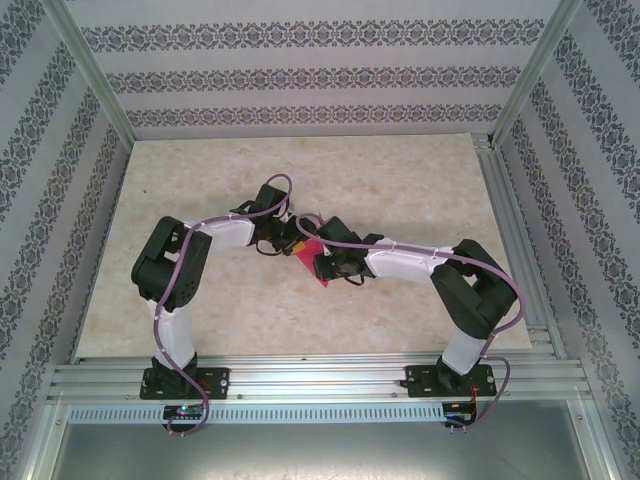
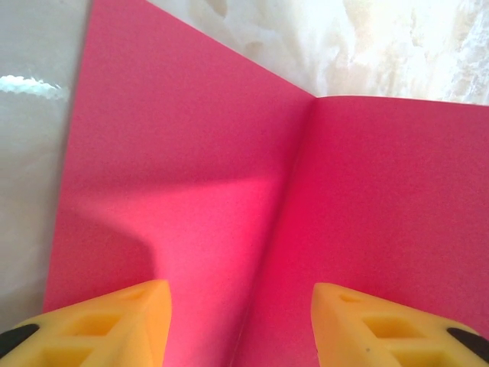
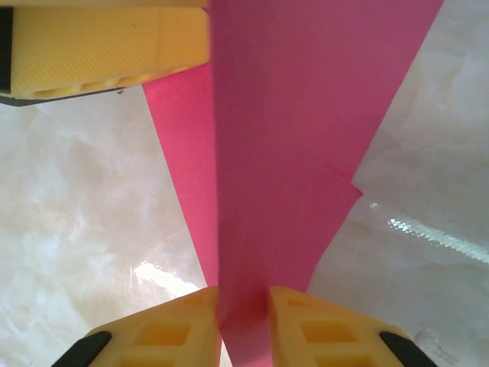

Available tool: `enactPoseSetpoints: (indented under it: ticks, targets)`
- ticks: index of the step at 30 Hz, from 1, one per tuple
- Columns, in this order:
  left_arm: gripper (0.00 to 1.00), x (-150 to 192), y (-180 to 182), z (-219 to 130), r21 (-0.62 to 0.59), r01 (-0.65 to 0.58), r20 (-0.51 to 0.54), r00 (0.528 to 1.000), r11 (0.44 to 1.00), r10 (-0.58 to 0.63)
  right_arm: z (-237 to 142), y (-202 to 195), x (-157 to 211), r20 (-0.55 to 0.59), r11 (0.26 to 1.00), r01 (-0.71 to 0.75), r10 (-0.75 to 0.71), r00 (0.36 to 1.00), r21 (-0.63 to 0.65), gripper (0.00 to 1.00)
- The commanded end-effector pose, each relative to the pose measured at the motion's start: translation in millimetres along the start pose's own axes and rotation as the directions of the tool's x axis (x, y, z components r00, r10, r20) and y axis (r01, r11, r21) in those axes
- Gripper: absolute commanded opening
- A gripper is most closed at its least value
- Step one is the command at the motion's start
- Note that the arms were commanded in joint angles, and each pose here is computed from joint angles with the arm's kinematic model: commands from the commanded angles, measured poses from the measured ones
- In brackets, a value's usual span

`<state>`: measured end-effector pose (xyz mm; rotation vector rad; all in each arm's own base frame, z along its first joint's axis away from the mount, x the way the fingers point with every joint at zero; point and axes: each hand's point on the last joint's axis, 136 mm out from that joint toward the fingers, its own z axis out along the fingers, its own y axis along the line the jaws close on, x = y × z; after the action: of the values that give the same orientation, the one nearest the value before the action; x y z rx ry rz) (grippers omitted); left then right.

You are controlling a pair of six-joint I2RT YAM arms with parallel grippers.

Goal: Fold a paper plane with a square sheet of paper (pick it up from the middle)

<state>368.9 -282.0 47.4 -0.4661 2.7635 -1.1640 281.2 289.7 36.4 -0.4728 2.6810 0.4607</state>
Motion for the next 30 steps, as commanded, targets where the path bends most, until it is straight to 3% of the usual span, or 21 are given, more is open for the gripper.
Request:
enactPoseSetpoints:
  ticks: [1, 6, 17, 22, 30]
  targets:
    - [0.52, 1.8, -10.8, -7.3, 0.016, -0.032, 0.030, 0.999, 0.999, 0.031, -7.2, 7.9, -13.6, 0.030, 0.999, -0.005, 0.006, 1.000, -0.040, 0.18]
    - [0.52, 1.5, -10.8, -11.1, 0.010, -0.036, 0.042, 0.998, 0.999, 0.036, -3.7, 9.5, -12.5, 0.010, 0.998, -0.015, 0.015, 1.000, -0.067, 0.09]
    - [0.53, -2.7, 11.5, -28.5, -0.007, 0.005, 0.092, 0.996, 1.000, -0.004, 10.9, 13.9, -10.7, -0.042, 0.992, -0.038, 0.033, 0.999, -0.121, 0.11]
    - [0.36, 0.2, 22.4, -26.1, -0.018, 0.030, 0.099, 0.995, 0.999, -0.028, 12.0, 15.0, -11.7, -0.054, 0.996, -0.009, 0.004, 0.999, -0.088, 0.14]
    - [0.25, -0.2, 38.1, -25.2, -0.076, 0.040, 0.115, 0.993, 0.996, -0.031, 19.5, 21.6, -8.9, -0.066, 0.988, -0.064, 0.055, 0.996, -0.139, 0.13]
